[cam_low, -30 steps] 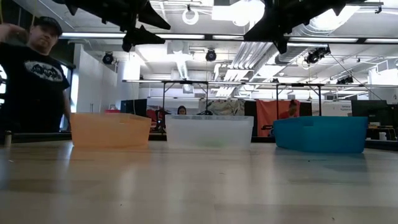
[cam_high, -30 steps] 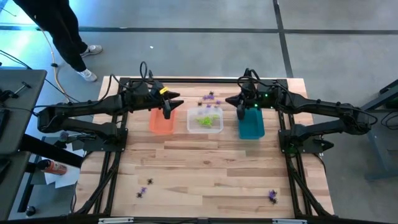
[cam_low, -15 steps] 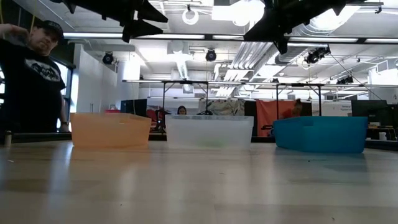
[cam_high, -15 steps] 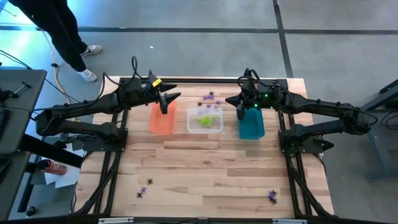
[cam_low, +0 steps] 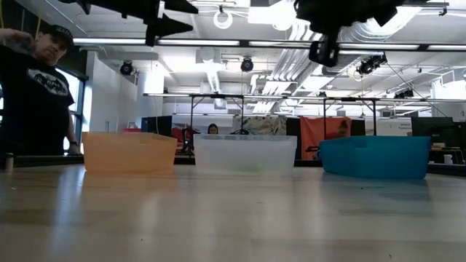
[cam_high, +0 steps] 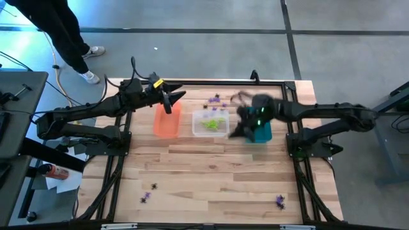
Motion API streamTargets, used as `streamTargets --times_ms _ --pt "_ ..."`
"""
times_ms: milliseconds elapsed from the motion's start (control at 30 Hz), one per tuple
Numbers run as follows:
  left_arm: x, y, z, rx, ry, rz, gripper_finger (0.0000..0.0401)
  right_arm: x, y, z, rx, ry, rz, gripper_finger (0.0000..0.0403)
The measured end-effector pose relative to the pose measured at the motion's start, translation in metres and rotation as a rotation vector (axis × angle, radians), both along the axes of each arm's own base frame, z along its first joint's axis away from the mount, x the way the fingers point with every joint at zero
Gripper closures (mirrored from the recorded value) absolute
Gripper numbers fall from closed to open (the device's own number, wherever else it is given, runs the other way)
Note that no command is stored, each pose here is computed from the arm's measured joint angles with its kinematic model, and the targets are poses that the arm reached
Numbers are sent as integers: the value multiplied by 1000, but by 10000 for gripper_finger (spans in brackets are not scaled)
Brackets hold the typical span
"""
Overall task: Sort Halloween decoration
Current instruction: Put the purple spider toy into the blue bin
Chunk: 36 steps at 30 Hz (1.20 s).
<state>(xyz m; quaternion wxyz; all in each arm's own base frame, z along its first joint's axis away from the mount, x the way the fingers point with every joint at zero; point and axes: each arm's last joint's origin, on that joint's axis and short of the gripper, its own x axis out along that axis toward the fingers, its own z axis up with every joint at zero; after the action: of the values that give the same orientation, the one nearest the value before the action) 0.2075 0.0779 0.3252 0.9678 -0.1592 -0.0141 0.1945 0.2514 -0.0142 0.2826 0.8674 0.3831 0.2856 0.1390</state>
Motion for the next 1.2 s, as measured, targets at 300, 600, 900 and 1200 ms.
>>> streamTargets --times_ms 300,600,900,1200 --pt "0 -1 2 -51 -38 -14 185 -37 113 -30 144 593 131 402" --pt "2 -5 2 -67 -37 -177 185 -78 188 -53 365 1029 -327 391" --pt "2 -6 -3 -87 5 -195 185 -91 240 -107 355 1430 -429 301" --pt "2 -6 -3 -86 3 -190 185 -88 227 -124 259 1486 -605 261"
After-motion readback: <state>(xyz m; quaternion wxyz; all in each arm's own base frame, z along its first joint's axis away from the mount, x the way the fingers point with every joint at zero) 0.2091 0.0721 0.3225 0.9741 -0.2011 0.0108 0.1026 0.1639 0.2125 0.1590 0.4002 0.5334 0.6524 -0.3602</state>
